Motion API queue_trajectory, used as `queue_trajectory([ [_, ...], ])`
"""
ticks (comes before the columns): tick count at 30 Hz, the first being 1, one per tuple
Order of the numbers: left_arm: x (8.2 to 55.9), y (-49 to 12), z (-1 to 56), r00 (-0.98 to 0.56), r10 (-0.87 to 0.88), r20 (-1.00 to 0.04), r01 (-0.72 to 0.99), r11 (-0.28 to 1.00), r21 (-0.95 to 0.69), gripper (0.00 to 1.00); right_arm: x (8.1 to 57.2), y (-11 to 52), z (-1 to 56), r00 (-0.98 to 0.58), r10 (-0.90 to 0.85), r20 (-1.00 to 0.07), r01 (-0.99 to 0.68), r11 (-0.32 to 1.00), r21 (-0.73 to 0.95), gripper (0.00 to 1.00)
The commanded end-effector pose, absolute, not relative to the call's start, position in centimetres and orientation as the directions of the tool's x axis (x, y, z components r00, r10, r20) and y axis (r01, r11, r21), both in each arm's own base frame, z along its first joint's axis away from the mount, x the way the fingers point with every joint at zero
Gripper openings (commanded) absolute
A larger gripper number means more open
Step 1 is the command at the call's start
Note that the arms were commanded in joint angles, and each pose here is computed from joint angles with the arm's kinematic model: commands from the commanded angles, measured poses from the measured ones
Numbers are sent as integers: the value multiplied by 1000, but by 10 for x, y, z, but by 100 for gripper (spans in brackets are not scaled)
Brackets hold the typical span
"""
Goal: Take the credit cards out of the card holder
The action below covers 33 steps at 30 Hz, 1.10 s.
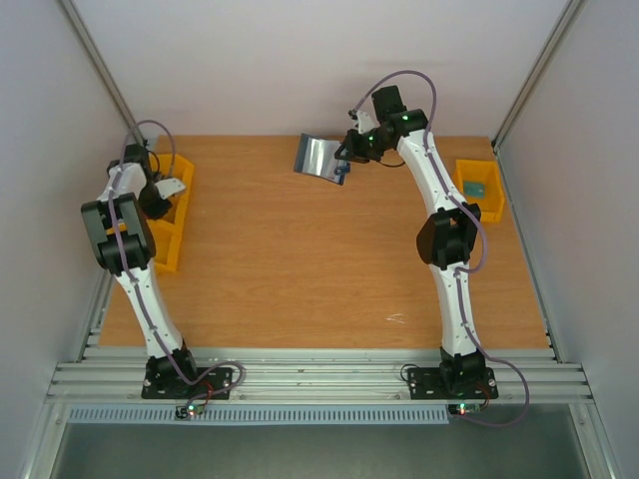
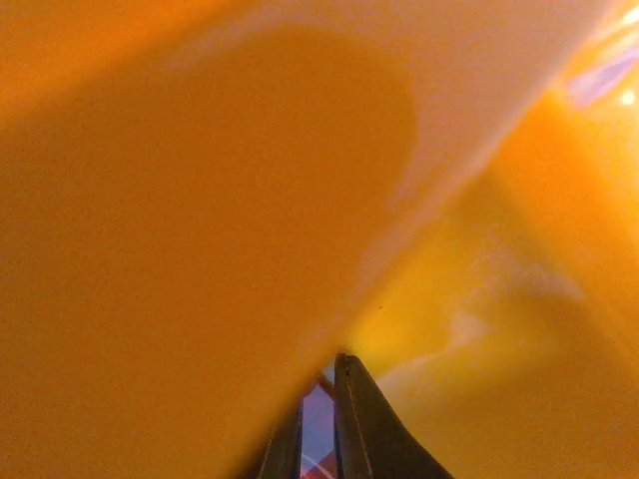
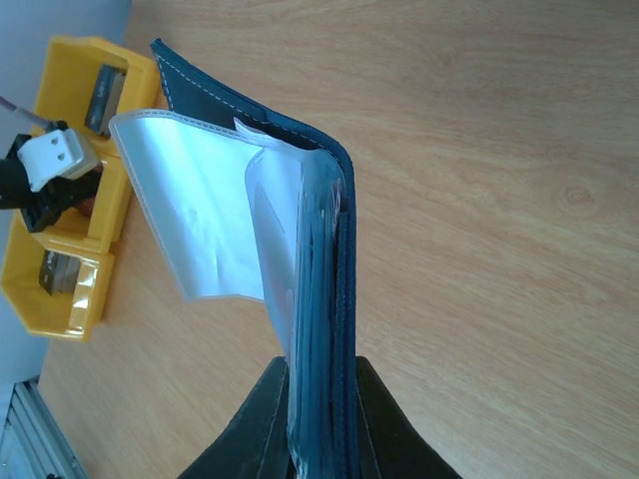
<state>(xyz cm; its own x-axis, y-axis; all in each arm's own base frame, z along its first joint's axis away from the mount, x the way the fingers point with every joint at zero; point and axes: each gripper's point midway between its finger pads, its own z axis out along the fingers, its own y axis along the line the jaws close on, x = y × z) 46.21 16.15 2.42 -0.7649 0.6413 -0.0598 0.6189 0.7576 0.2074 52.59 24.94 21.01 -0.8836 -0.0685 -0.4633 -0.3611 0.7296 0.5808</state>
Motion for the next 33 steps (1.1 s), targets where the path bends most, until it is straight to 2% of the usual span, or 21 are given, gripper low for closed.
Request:
queue_trajectory([
  [1, 467, 203, 21, -812, 583, -30, 548, 779, 304, 11, 520, 249, 235, -855, -84, -512, -404, 725, 557, 1],
  [10, 482, 195, 52, -807, 569, -157, 507, 804, 309, 13, 519, 249, 239, -850, -89, -519, -413, 724, 552, 1],
  [13, 483, 185, 64, -796, 568, -210, 506, 815, 284, 17, 519, 249, 242, -844, -91, -528, -423, 720, 551, 1],
  [18, 489, 157, 90, -807, 480, -344, 452, 877, 164, 32, 519, 250, 245, -839, -95, -536, -433, 713, 551, 1],
  [23, 487, 138, 79, -813, 471, -342, 460, 880, 119, 35, 516, 250, 247, -838, -100, -537, -439, 708, 553, 1],
  [29, 479, 141, 51, -809, 561, -179, 537, 827, 166, 32, 512, 248, 251, -832, -107, -544, -446, 712, 542, 1],
  [33, 471, 126, 44, -753, 641, -148, 622, 767, 158, 32, 508, 246, 251, -833, -108, -543, -443, 718, 537, 1],
])
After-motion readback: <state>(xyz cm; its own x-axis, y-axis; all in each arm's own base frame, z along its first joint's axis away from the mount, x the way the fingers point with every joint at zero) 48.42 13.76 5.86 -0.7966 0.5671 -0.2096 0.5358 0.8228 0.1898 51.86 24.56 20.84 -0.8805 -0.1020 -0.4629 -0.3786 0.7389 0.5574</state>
